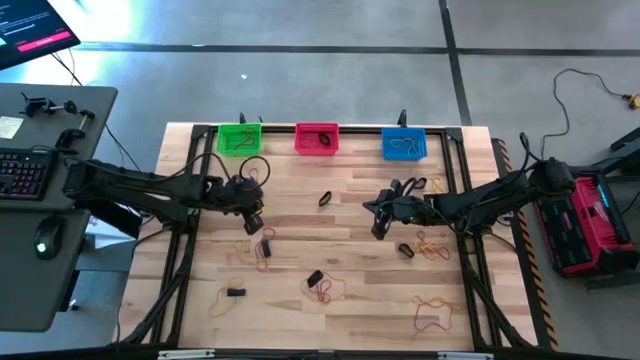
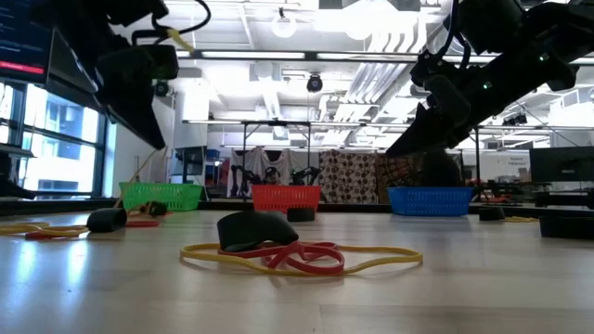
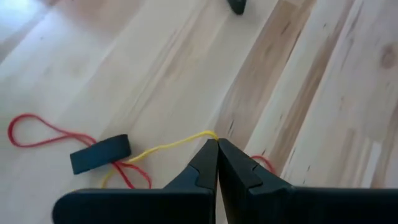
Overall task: Sort rubber bands into baskets
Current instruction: Put the yellow rubber band into the blue bin
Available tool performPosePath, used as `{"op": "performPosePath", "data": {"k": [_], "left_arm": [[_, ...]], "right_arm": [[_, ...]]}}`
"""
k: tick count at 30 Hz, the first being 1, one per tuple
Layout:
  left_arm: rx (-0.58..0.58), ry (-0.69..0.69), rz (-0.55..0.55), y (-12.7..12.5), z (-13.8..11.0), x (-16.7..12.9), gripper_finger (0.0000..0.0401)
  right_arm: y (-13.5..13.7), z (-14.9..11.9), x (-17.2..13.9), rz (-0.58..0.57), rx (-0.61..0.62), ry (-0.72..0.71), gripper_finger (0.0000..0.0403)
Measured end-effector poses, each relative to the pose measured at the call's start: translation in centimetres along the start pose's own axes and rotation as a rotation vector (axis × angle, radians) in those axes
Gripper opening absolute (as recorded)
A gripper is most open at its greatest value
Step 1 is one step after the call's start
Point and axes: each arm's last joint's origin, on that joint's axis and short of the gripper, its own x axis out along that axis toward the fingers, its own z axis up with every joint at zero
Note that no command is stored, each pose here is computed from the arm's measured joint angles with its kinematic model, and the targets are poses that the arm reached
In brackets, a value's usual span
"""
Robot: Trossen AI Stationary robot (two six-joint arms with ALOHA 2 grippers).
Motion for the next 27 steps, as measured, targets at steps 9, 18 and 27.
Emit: {"op": "performPosePath", "data": {"k": [9, 18, 27], "left_arm": [[0.024, -0.069, -0.024, -0.1, 1.0, -1.4, 0.0], [0.047, -0.124, -0.045, -0.2, 2.0, -2.7, 0.0], [0.071, -0.191, -0.071, -0.5, 3.1, -3.4, 0.0]], "right_arm": [[0.0, 0.0, 0.0, 0.0, 0.0, 0.0, 0.0002], [0.0, 0.0, 0.0, 0.001, 0.0, -0.001, 0.0002], [0.4, 0.3, 0.0, 0.116, -0.016, -0.012, 0.0006]]}}
